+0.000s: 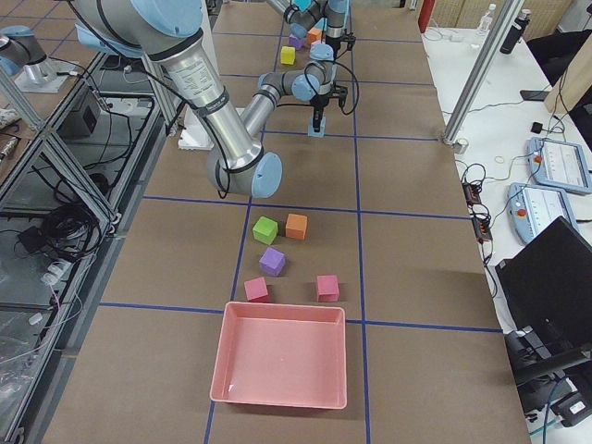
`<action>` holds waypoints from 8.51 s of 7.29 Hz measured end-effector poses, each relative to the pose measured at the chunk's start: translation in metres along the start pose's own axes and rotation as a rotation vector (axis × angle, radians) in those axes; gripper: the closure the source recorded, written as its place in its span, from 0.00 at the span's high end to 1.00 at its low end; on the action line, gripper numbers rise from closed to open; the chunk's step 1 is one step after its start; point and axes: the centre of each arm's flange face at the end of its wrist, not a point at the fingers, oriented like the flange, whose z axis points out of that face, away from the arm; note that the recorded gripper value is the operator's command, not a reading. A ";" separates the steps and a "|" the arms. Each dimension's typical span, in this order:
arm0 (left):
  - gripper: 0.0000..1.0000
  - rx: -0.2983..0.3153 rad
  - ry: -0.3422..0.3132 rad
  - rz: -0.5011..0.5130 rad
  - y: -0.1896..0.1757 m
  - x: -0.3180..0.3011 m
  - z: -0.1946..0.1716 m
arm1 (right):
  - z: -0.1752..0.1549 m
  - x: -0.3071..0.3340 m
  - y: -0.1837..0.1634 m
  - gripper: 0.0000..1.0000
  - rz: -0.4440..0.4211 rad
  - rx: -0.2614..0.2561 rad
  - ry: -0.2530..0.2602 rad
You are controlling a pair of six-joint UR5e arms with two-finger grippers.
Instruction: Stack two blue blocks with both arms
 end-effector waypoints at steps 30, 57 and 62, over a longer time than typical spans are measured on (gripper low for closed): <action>0.66 0.050 -0.047 -0.247 -0.066 0.362 -0.048 | -0.045 0.146 -0.139 1.00 -0.117 0.034 0.025; 0.98 0.080 -0.108 0.147 -0.085 0.017 -0.279 | -0.181 0.353 -0.219 1.00 -0.198 0.152 -0.005; 0.98 -0.005 -0.153 0.202 -0.021 -0.226 -0.293 | -0.195 0.580 -0.138 1.00 -0.232 0.121 0.059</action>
